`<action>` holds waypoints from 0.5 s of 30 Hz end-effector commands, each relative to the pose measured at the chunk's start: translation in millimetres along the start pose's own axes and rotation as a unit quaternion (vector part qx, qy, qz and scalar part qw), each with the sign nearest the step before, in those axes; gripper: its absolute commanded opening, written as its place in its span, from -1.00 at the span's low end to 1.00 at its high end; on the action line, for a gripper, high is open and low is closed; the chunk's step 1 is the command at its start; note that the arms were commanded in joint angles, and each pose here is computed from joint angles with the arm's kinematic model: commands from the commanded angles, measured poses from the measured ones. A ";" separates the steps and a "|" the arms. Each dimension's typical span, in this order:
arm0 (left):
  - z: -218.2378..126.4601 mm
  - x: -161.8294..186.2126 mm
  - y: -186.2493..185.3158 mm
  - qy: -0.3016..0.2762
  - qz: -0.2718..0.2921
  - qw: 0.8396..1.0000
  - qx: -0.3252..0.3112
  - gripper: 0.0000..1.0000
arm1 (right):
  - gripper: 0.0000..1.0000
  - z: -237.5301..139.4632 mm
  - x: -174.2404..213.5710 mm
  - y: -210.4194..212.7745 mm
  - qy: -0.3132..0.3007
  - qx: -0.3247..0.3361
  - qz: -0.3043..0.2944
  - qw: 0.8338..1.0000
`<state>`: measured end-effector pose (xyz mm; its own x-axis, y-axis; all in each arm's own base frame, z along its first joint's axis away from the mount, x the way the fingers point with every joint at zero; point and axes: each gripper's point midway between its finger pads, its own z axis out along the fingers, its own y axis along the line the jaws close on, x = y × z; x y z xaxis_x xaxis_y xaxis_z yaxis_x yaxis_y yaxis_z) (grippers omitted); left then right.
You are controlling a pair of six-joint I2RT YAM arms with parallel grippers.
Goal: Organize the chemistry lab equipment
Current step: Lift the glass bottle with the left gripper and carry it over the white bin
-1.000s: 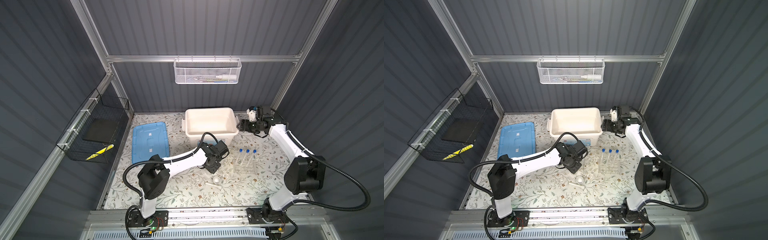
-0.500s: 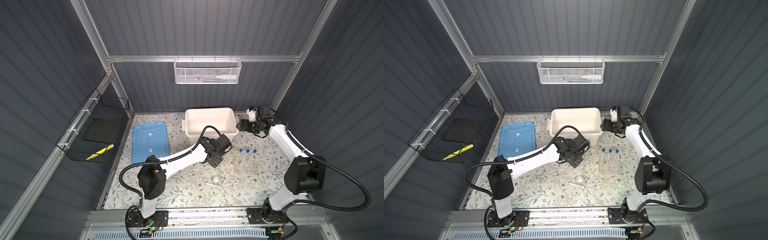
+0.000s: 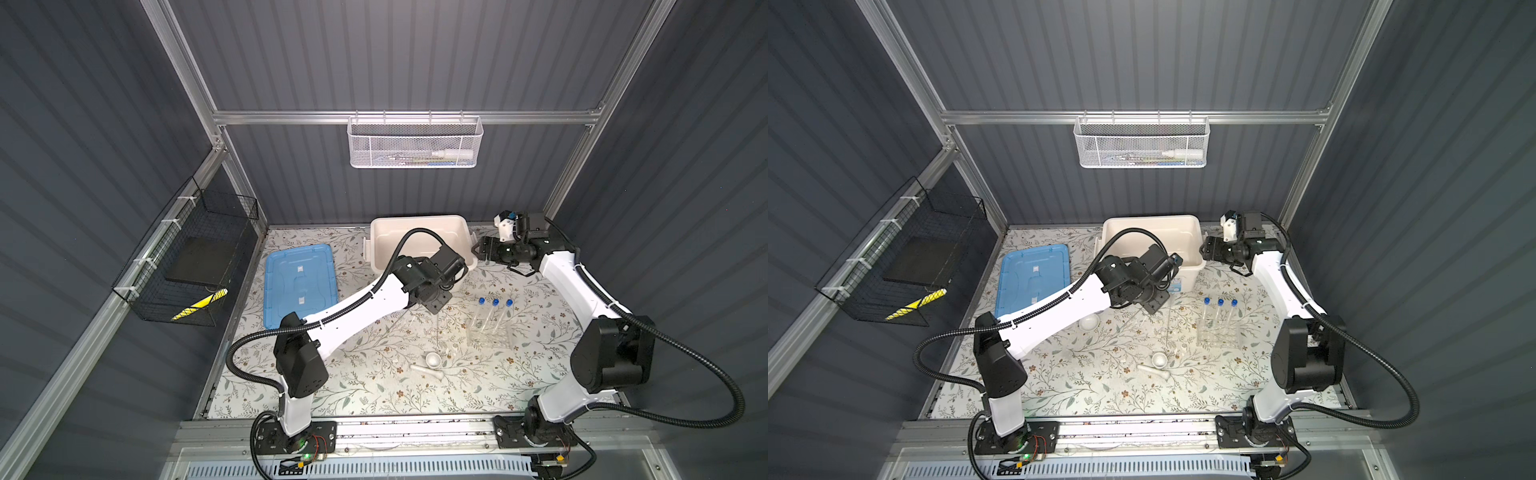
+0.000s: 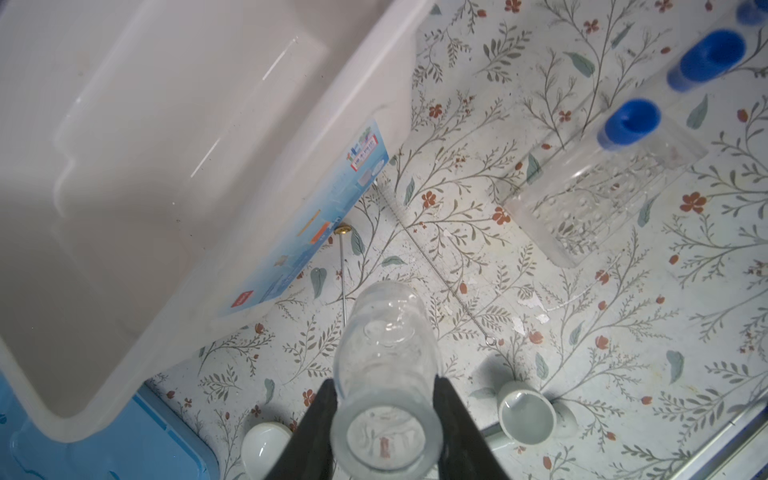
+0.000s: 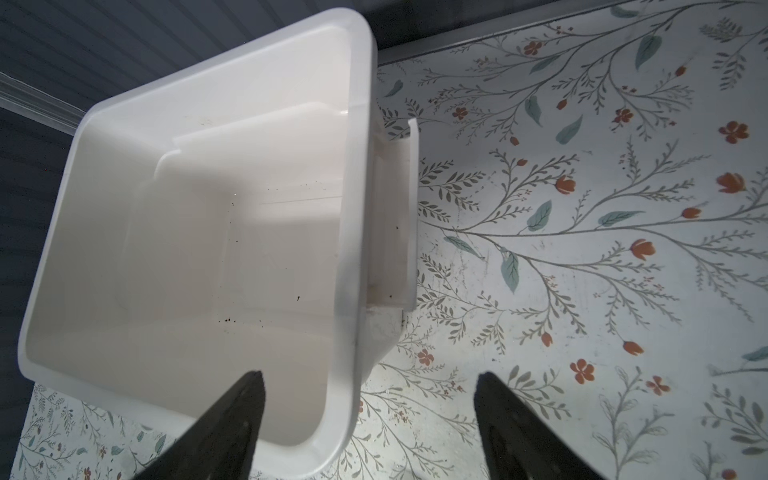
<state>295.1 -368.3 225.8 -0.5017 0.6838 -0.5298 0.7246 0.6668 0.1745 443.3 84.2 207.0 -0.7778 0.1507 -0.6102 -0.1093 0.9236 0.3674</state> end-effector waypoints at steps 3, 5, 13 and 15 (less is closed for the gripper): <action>-24.5 -45.3 31.1 -0.075 -0.030 0.997 0.004 -0.38 | 0.63 -1.9 3.4 8.6 0.003 -0.029 0.005 1.000; -22.7 -58.2 37.9 -0.091 -0.042 0.995 0.010 -0.39 | 0.63 0.0 4.5 8.1 0.005 -0.030 0.006 1.000; -8.6 -107.2 60.8 -0.143 -0.065 0.987 0.024 -0.39 | 0.63 5.2 7.6 8.0 0.013 -0.036 0.012 0.999; -1.1 -115.4 62.7 -0.151 -0.067 0.986 0.031 -0.39 | 0.62 5.6 7.7 7.7 0.013 -0.036 0.012 0.999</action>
<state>392.1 -389.8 290.5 -0.4773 0.4768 -0.7381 0.6539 0.7539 0.0642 439.4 93.0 205.3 -0.7908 0.1568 -0.5917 -0.1329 0.8996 0.4161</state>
